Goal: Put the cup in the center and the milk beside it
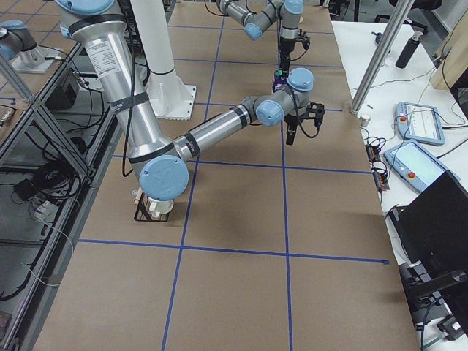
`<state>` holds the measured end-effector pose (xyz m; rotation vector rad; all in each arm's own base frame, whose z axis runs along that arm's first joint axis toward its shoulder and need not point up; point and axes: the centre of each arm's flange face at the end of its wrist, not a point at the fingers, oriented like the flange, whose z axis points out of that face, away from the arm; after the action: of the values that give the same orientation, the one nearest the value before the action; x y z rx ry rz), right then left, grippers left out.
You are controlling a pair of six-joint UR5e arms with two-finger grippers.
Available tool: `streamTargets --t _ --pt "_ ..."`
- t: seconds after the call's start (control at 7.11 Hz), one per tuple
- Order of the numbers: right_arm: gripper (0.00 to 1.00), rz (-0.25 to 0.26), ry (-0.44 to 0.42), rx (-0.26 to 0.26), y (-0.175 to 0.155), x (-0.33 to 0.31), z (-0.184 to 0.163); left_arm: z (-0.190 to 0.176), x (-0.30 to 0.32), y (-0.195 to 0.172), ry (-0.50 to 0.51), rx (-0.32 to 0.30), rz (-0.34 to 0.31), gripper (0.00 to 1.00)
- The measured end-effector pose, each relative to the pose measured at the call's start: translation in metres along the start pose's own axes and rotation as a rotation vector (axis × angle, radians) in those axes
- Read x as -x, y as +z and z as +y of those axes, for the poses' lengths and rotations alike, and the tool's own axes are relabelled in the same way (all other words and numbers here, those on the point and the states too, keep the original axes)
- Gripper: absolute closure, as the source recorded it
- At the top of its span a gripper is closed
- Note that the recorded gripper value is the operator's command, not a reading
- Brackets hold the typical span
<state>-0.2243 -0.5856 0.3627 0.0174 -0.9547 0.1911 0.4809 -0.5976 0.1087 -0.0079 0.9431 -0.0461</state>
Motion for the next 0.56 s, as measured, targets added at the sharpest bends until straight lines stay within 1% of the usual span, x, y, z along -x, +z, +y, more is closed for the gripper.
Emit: streamTargets --t 0.14,0.28,0.42,0.56 --pt "0.00 0.002 -0.004 -0.009 -0.001 -0.003 0.002 -0.001 0.009 -0.018 -0.002 -0.029 0.007 0.02" --pt "0.00 0.000 -0.016 -0.023 -0.001 -0.007 0.003 -0.003 0.035 -0.044 -0.013 -0.061 0.011 0.02" --pt "0.00 0.005 -0.030 -0.055 0.001 -0.013 0.002 0.002 0.073 -0.064 -0.010 -0.084 0.003 0.02" --pt "0.00 0.030 -0.038 -0.089 0.006 -0.029 0.001 0.009 0.121 -0.077 0.014 -0.102 -0.016 0.02"
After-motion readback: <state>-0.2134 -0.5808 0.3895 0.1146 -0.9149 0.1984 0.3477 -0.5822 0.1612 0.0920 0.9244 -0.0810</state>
